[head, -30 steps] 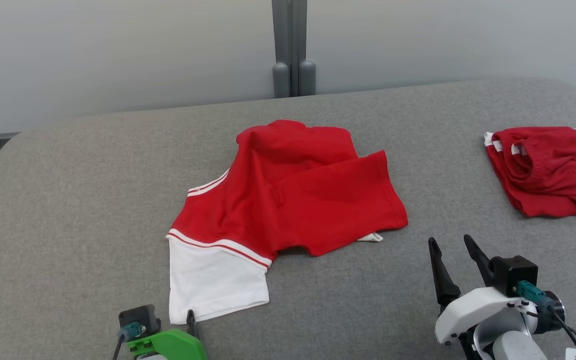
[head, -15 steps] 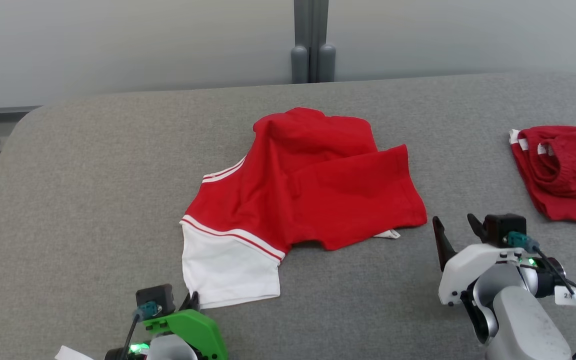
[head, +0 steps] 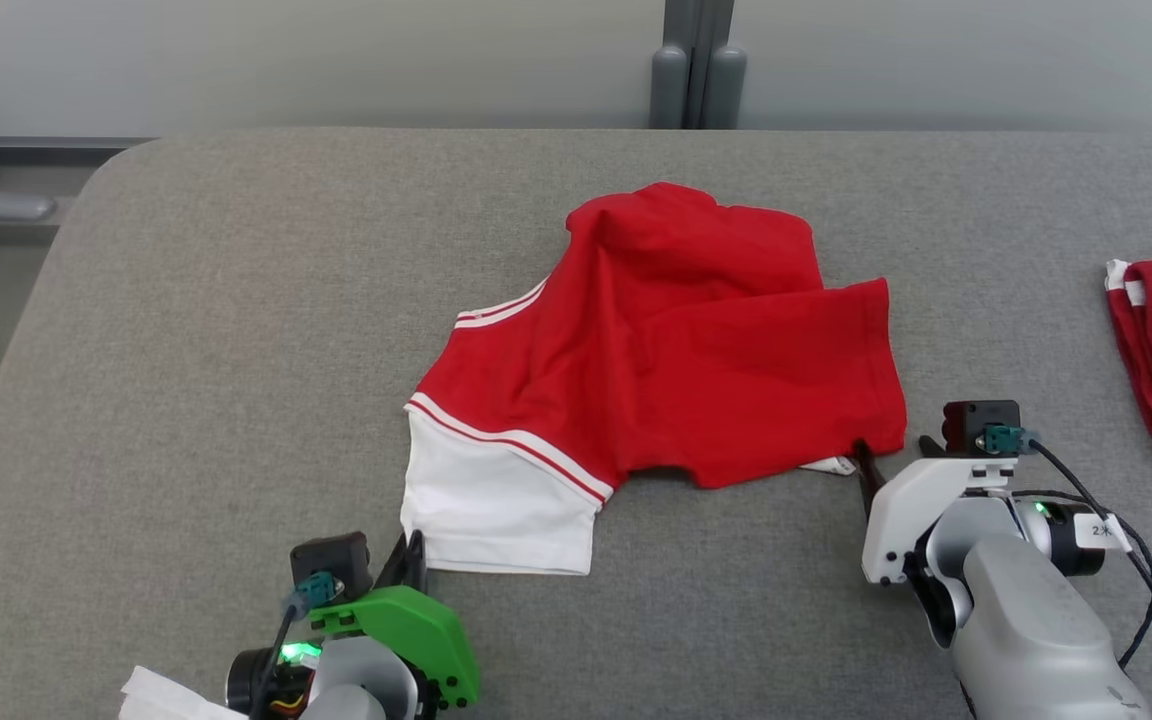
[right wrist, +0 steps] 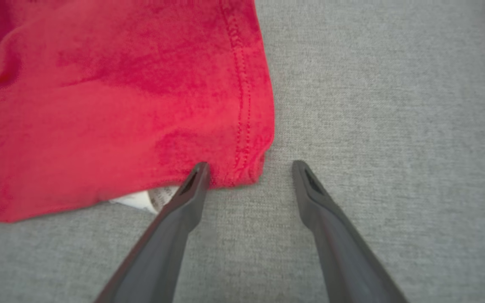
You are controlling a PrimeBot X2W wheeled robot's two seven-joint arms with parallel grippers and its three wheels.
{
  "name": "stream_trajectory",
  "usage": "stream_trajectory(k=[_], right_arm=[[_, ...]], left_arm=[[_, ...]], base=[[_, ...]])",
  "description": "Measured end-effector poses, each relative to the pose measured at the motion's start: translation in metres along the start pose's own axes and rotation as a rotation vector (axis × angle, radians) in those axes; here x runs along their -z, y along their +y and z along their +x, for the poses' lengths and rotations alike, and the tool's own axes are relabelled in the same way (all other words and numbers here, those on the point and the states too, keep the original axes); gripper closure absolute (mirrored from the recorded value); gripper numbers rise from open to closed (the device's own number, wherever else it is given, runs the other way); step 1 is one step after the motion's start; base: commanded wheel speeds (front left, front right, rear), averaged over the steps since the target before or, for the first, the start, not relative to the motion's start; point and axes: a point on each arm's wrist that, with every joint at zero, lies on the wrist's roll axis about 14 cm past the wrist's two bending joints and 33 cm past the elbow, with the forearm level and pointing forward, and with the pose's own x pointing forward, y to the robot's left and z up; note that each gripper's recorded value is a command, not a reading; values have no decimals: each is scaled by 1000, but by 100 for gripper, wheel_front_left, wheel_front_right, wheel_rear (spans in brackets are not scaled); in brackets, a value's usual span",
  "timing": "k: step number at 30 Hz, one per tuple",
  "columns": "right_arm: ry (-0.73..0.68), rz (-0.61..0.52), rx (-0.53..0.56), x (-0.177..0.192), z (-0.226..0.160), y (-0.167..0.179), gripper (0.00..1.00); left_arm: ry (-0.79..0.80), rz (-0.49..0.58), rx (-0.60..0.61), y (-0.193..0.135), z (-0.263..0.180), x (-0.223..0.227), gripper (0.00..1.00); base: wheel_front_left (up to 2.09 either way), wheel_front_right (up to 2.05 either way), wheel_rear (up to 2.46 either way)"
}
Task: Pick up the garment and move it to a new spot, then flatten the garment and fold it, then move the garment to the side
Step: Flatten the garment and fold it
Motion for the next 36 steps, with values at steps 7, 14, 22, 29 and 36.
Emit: stream_trajectory(k=[7,14,22,29,36], right_arm=[[18,6,-19,2,2,6,100],[-96,60,-23,-24,-4,8,100],[-317,160,-108,-91,-27,31,100],[-587,179,-187,-180,-80,36,100],[-832,206,-244,-243,-174,15,100]], left_arm=[[-42,6,18,-5,0,-11,100],[-152,41,62,-14,-3,-43,100],[-463,82,182,-45,-28,-146,100],[-752,-30,356,-83,-94,-252,100],[-940,-203,597,-117,-186,-321,100]], base=[[0,0,0],[0,0,0],[0,0,0],[0,0,0],[0,0,0]])
